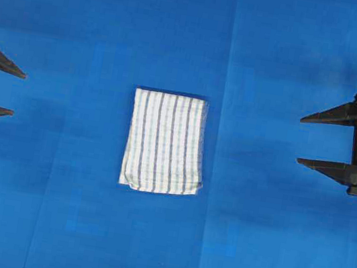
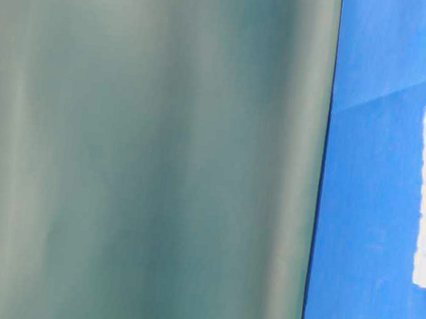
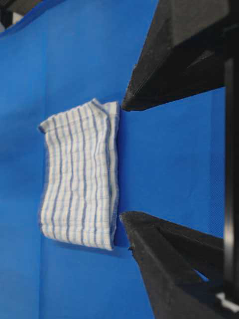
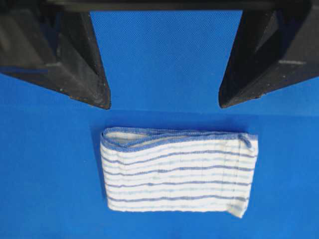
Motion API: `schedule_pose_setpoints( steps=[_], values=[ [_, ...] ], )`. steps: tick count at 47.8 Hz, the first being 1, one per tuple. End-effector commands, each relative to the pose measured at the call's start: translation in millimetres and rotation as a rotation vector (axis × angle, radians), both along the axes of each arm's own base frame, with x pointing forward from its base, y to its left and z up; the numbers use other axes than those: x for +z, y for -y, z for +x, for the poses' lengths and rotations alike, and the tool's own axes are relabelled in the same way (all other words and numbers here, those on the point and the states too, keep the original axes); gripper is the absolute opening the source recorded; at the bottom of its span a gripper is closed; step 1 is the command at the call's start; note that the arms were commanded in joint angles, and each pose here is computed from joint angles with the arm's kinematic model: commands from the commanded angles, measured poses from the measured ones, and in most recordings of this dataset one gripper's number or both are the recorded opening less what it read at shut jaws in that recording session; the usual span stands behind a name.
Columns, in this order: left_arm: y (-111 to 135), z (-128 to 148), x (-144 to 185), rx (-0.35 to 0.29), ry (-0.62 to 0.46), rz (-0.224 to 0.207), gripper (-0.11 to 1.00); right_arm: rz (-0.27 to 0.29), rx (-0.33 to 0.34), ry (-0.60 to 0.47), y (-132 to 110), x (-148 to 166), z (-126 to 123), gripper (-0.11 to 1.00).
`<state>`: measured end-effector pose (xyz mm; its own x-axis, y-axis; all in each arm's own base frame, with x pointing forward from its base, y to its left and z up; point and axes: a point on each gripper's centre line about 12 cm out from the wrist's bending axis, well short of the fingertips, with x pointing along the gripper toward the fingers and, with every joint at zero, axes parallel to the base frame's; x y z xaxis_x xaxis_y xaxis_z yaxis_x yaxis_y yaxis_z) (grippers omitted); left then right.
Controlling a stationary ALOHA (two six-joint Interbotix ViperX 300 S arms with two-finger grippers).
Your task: Fold the blue towel.
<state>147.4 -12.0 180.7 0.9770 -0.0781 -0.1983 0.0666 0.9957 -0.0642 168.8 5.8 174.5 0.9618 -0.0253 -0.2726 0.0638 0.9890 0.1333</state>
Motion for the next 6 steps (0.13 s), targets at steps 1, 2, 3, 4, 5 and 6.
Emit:
schedule_pose_setpoints(
  steps=[1, 2, 3, 4, 5, 6],
  values=[
    [-0.3, 1.9, 4.2, 0.003, 0.012, 0.002, 0.77, 0.003, -0.008, 0.009, 0.7, 3.0, 2.2, 0.88],
    [-0.3, 1.9, 4.2, 0.003, 0.012, 0.002, 0.77, 0.003, -0.007, 0.010, 0.3, 3.5, 2.5, 0.88],
    [-0.3, 1.9, 4.2, 0.003, 0.012, 0.002, 0.77, 0.003, -0.008, 0.010, 0.6, 3.5, 2.5, 0.88],
    [-0.3, 1.9, 4.2, 0.003, 0.012, 0.002, 0.77, 0.003, -0.008, 0.010, 0.6, 3.5, 2.5, 0.88],
    [-0.3, 1.9, 4.2, 0.003, 0.012, 0.002, 0.77, 0.003, -0.006, 0.009, 0.2, 3.4, 2.4, 0.88],
    [-0.3, 1.9, 4.2, 0.003, 0.012, 0.002, 0.77, 0.003, -0.008, 0.009, 0.5, 3.4, 2.4, 0.88]
  ],
)
